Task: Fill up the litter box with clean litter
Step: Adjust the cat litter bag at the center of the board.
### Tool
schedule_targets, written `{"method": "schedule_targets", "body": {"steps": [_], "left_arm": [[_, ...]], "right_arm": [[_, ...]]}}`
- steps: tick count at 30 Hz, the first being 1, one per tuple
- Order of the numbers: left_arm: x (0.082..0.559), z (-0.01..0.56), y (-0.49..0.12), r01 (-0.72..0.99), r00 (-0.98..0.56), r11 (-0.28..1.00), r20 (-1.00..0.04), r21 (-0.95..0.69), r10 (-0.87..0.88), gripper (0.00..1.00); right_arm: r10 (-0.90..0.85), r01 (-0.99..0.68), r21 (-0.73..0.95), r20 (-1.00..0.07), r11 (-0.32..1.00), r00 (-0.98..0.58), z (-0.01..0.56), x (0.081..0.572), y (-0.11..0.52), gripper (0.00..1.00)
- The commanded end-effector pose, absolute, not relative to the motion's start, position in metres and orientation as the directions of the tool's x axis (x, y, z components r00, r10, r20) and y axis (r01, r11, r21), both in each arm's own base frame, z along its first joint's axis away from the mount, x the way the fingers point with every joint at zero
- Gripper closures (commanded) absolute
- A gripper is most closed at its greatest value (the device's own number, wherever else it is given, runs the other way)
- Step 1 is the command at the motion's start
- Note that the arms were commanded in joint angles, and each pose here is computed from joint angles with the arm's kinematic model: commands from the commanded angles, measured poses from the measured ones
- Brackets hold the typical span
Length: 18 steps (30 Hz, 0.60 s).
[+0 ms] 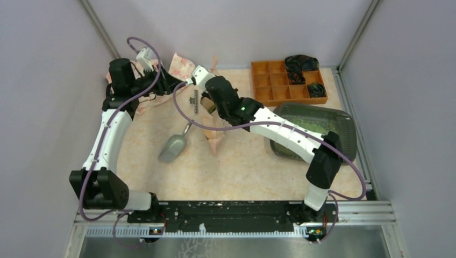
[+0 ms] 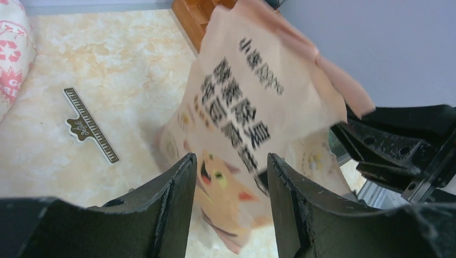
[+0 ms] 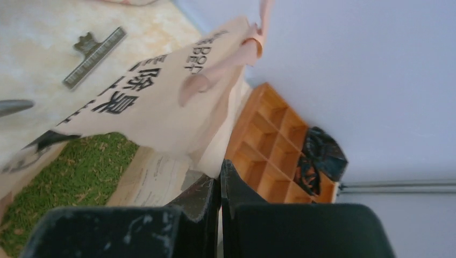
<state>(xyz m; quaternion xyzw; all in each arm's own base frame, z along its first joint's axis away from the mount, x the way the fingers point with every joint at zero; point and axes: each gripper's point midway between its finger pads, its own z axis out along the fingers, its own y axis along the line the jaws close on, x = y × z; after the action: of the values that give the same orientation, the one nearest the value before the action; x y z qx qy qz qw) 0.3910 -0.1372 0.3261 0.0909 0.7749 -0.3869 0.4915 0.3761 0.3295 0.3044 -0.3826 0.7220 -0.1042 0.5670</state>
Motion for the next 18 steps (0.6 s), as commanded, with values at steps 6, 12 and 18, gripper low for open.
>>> {"method": "schedule_targets", "body": {"steps": [6, 12, 18], "left_arm": [[0.372, 0.328, -0.141, 0.557, -0.498, 0.659, -0.838, -0.505, -0.222, 0.44], [0.356, 0.332, -0.158, 0.605, -0.54, 0.551, -0.804, -0.575, -0.248, 0.44], [0.365, 0.299, -0.132, 0.445, -0.566, 0.716, -0.788, -0.539, -0.242, 0.44]], "right_arm": [[-0.644, -0.047, -0.657, -0.749, 0.753, 0.159, 0.418, 0.385, 0.309, 1.0], [-0.686, -0.129, -0.705, -0.709, 0.697, 0.164, 0.398, 0.394, 0.334, 1.0], [-0.763, -0.243, -0.775, -0.626, 0.584, 0.161, 0.349, 0.398, 0.355, 1.0]]}}
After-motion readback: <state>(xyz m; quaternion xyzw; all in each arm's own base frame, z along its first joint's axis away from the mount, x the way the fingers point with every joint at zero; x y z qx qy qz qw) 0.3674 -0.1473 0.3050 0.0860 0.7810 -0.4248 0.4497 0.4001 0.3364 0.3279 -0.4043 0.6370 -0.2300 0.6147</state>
